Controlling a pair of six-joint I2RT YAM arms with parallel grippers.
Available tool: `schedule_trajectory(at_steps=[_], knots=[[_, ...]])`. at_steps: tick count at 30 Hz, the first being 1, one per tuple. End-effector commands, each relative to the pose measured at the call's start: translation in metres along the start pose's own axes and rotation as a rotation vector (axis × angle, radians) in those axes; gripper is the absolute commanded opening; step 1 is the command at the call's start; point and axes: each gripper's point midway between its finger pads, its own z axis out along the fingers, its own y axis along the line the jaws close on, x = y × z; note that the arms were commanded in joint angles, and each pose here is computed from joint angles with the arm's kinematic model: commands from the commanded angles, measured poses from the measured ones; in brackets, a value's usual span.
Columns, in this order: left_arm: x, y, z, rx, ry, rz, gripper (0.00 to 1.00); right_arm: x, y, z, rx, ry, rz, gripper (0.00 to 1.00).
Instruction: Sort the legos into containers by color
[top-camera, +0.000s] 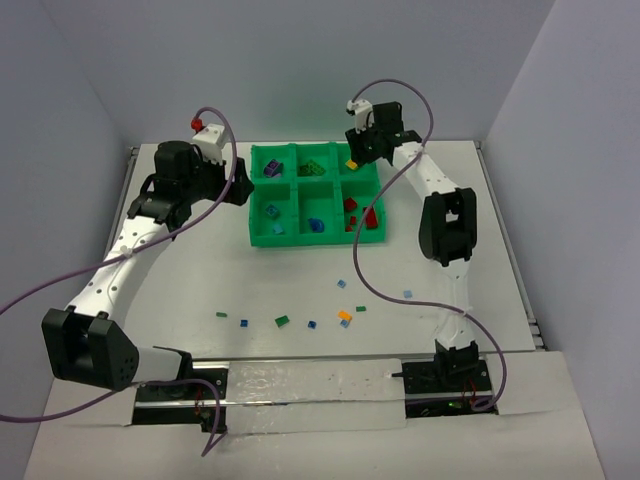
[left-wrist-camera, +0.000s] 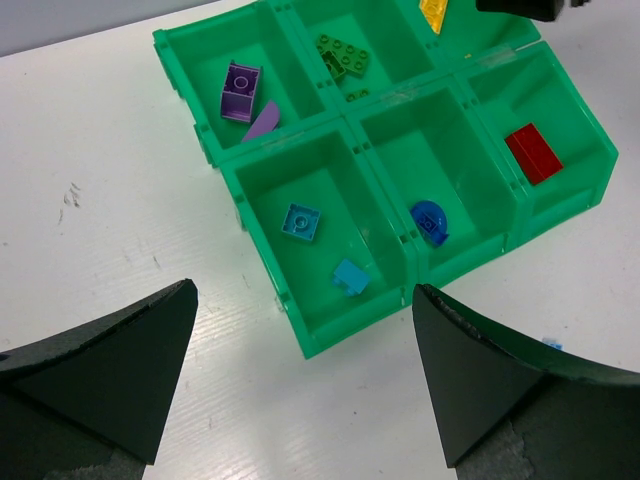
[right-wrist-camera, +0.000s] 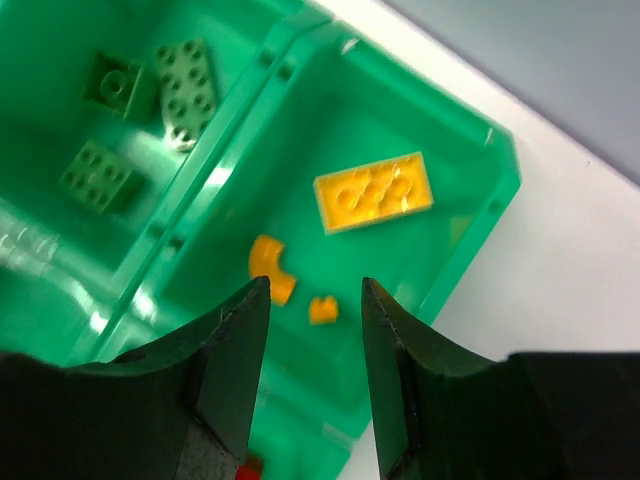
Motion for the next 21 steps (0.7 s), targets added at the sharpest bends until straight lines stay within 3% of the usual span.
schedule_trajectory(at_steps=[1, 8, 11, 14, 18, 21], knots=[[-0.030, -0.006, -0.012, 0.025, -0.099, 0.011, 0.99, -0.056, 0.022, -0.083, -0.053, -0.130, -0.059, 0.49], [-0.017, -0.011, -0.020, 0.040, -0.117, -0.004, 0.99, 0.033, 0.131, -0.186, -0.387, 0.008, -0.231, 0.48], [-0.013, -0.013, -0.026, 0.043, -0.129, -0.009, 0.99, 0.107, 0.206, -0.232, -0.546, 0.083, -0.384, 0.48], [-0.004, -0.015, -0.030, 0.056, -0.123, -0.008, 0.99, 0.170, 0.249, -0.255, -0.663, 0.123, -0.555, 0.49], [0.004, -0.017, -0.035, 0.068, -0.116, 0.015, 0.99, 0.209, 0.288, -0.279, -0.812, 0.090, -0.782, 0.49], [0.011, -0.020, -0.040, 0.083, -0.113, 0.030, 0.99, 0.223, 0.307, -0.283, -0.886, -0.010, -0.999, 0.47]])
